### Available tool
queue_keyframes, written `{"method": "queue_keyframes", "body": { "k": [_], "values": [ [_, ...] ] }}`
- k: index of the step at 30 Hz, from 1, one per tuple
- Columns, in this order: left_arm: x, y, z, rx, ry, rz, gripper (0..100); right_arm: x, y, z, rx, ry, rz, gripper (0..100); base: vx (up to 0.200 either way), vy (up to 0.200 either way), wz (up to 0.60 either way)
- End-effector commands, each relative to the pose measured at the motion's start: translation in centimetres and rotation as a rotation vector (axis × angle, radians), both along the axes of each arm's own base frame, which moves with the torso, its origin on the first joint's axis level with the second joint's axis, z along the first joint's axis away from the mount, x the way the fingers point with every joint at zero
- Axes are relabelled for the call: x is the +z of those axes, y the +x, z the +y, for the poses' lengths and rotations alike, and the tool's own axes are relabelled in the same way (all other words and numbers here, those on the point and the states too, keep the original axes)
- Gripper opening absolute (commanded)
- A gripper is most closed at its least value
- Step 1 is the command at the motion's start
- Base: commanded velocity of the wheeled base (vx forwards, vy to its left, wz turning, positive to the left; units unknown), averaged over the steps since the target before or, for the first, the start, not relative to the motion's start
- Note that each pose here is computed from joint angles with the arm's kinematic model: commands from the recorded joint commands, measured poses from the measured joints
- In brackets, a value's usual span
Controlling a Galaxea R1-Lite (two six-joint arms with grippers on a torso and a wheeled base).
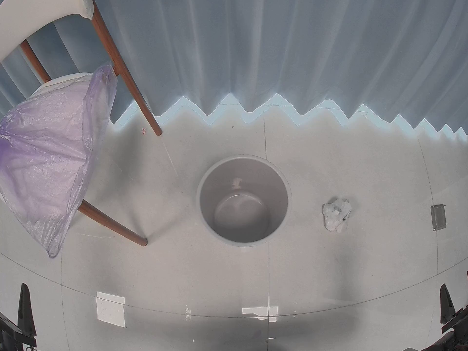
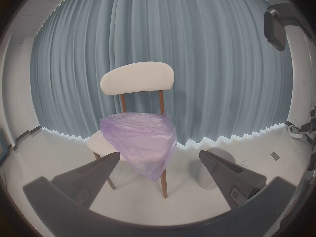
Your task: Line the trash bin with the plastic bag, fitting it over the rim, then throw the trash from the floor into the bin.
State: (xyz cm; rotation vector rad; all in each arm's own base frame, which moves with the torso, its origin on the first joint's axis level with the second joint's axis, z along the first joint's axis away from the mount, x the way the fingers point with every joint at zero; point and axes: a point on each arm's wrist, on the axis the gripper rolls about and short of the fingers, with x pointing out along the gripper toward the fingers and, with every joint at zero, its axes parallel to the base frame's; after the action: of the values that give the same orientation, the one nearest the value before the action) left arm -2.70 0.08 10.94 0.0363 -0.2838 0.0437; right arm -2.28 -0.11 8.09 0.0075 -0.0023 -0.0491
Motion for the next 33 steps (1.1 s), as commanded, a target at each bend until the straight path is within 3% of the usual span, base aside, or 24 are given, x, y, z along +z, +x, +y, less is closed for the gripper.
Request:
{"method": "queue_keyframes", "body": {
  "k": [1, 4, 12, 19, 22, 24, 33],
  "values": [
    [0.8, -0.4, -0.1, -0.017, 0.022, -0.006, 100, -0.5, 0.0, 0.0, 0.000, 0.000, 0.004, 100, 0.000, 0.000, 0.00],
    [3.3, 0.0, -0.1, -0.028, 0.022, 0.093, 100, -0.5, 0.0, 0.0, 0.000, 0.000, 0.004, 100, 0.000, 0.000, 0.00],
    [7.5, 3.1, -0.1, -0.052, 0.029, 0.219, 100, -0.5, 0.0, 0.0, 0.000, 0.002, 0.004, 100, 0.000, 0.000, 0.00],
    [11.2, 7.1, -0.8, -0.247, 0.058, 0.307, 100, -0.5, 0.0, 0.0, 0.000, 0.008, 0.002, 100, 0.000, 0.000, 0.00],
    [12.2, 8.4, -1.1, -0.283, 0.067, 0.326, 100, -0.5, 0.0, 0.0, 0.000, 0.008, 0.002, 100, 0.000, 0.000, 0.00],
    [13.7, 10.7, -1.6, -0.328, 0.117, 0.323, 100, -0.5, 0.0, 0.0, 0.000, 0.008, 0.002, 100, 0.000, 0.000, 0.00],
    [14.7, 18.9, -3.0, -0.300, 0.273, 0.320, 100, -0.5, 0.0, 0.0, 0.000, 0.008, 0.002, 100, 0.000, 0.000, 0.00]
  ]
}}
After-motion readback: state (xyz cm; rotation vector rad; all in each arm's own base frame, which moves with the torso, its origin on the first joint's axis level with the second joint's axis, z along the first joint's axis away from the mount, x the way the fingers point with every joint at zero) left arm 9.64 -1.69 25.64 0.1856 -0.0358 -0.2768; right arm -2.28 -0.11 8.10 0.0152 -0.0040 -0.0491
